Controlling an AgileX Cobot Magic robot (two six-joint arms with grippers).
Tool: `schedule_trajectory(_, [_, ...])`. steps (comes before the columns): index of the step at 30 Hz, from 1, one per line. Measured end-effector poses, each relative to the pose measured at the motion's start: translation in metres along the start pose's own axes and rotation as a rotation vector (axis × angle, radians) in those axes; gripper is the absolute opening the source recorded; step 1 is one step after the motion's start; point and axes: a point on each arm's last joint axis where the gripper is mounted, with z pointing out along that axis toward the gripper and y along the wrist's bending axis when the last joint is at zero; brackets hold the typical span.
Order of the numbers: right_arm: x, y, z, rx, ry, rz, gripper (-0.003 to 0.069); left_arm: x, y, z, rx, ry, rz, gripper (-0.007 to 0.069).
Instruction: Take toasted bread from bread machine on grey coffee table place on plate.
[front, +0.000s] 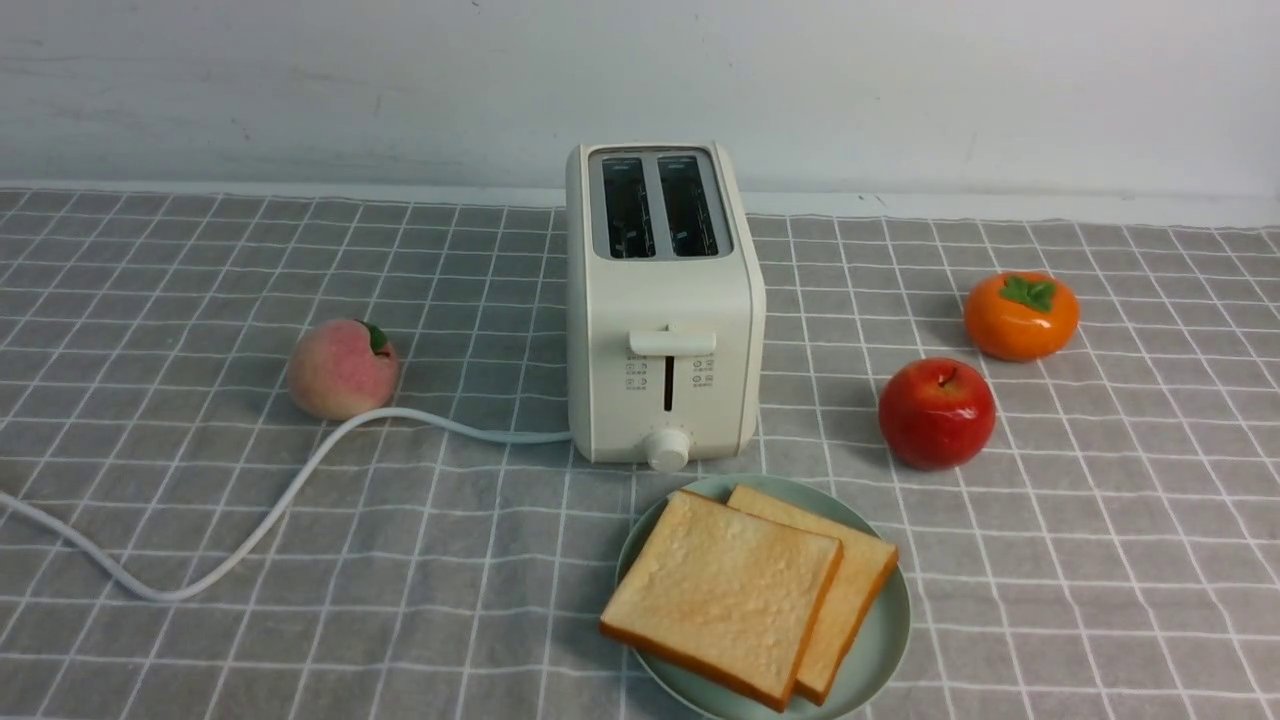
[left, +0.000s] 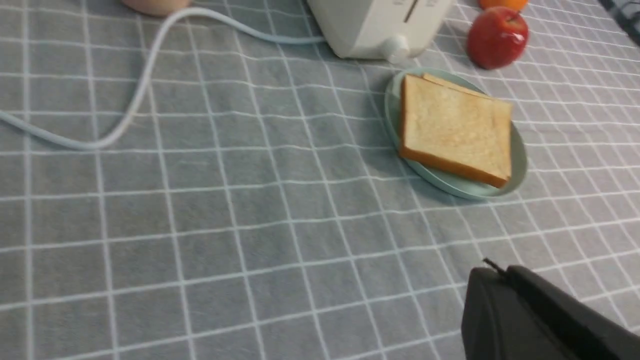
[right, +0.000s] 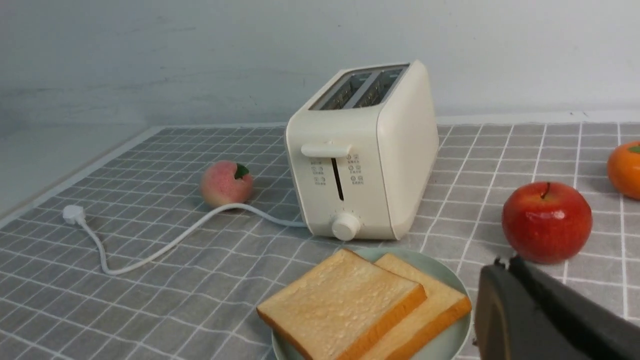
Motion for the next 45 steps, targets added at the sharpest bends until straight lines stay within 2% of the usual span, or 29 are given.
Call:
schedule_trajectory(6, [0.004, -0.001, 0.001, 0.002, 0.013, 0.005, -0.0008, -0.002, 0.004, 0.0, -0.044, -0.025, 0.032, -0.0014])
schedule_trajectory(19, [0.005, -0.001, 0.002, 0.002, 0.016, 0.006, -0.0001, 0.001, 0.002, 0.002, -0.025, -0.032, -0.004, -0.0014])
schedule_trajectory(22, [0.005, -0.001, 0.002, 0.002, 0.016, 0.006, 0.0002, 0.001, 0.003, 0.004, -0.025, -0.141, -0.007, -0.0014])
schedule_trajectory(24, [0.005, -0.001, 0.002, 0.002, 0.016, 0.006, 0.0003, -0.001, 0.004, 0.006, -0.022, -0.375, 0.022, -0.0014])
schedule_trajectory(25, [0.005, -0.001, 0.002, 0.002, 0.016, 0.006, 0.0003, -0.001, 0.004, 0.006, -0.022, -0.392, 0.023, -0.0014])
schedule_trajectory(27, [0.005, -0.001, 0.002, 0.002, 0.016, 0.006, 0.0006, 0.007, 0.007, 0.012, -0.048, -0.58, 0.012, -0.0013])
schedule_trajectory(30, [0.005, -0.001, 0.002, 0.002, 0.016, 0.006, 0.001, 0.02, 0.013, 0.028, -0.059, -0.641, -0.014, -0.0013])
schedule_trajectory(34, [0.005, -0.001, 0.002, 0.002, 0.016, 0.006, 0.0012, 0.057, 0.034, 0.072, -0.086, -0.502, 0.009, -0.0013])
schedule_trajectory(38, [0.005, -0.001, 0.002, 0.002, 0.015, 0.007, 0.0013, 0.099, 0.058, 0.102, -0.207, -0.305, -0.003, -0.0011])
schedule_trajectory(39, [0.005, -0.001, 0.002, 0.001, 0.016, 0.007, 0.0014, 0.101, 0.059, 0.103, -0.219, -0.288, -0.001, -0.0011])
schedule_trajectory(40, [0.005, -0.001, 0.002, 0.0, 0.018, 0.007, 0.0015, 0.107, 0.063, 0.104, -0.276, -0.239, 0.023, -0.0009])
schedule_trajectory(41, [0.005, -0.001, 0.002, 0.0, 0.018, 0.007, 0.0015, 0.107, 0.063, 0.104, -0.263, -0.233, 0.034, -0.0008])
schedule_trajectory(45, [0.006, -0.001, 0.002, -0.006, 0.027, 0.007, 0.002, 0.107, 0.066, 0.103, -0.323, -0.22, 0.101, -0.0003])
